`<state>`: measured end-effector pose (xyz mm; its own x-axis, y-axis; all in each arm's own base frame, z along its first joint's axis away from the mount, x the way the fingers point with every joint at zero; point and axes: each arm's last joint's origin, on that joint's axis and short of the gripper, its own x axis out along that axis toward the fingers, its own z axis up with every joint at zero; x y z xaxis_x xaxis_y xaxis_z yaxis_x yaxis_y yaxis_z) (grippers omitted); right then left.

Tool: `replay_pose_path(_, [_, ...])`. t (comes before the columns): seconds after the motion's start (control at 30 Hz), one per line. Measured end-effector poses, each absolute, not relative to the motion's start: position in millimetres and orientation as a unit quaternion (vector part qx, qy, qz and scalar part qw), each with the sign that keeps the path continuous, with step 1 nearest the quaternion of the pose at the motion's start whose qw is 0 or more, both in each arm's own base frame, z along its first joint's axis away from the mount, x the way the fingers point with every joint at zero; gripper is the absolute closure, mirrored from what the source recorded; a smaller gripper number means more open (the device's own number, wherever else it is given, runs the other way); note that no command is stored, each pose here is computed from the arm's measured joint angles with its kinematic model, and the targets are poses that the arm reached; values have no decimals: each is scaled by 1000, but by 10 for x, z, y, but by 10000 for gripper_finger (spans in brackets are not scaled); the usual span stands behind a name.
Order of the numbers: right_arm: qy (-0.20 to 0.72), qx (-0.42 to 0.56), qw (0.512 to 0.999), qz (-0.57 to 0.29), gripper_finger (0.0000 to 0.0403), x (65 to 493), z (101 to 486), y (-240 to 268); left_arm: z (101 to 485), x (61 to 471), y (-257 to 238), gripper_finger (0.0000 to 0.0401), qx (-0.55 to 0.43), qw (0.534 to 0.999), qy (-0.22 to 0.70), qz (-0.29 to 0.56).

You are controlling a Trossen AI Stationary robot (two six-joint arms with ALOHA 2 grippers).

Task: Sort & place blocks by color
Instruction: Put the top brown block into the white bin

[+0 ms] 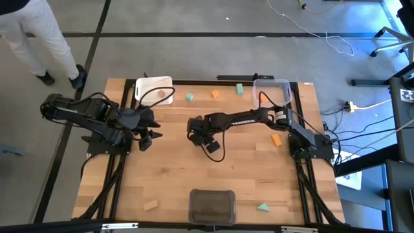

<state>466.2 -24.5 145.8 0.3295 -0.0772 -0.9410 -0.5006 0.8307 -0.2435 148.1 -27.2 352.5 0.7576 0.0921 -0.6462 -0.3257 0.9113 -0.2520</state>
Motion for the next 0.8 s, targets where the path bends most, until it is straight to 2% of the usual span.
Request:
replay_pose_path(0.33, [545, -318, 776, 3, 273, 4843, 2021, -333, 3513, 1471, -274, 204, -220, 908, 334, 124])
replay_pose_path(0.6, [492, -331, 800, -92, 273, 4955, 2513, -304, 3370, 1489, -209, 204, -348, 856, 272, 270])
replay_pose_path(0.8, [458, -334, 817, -106, 273, 4988, 2764, -238, 3175, 1524, -203, 204, -340, 849, 269, 301])
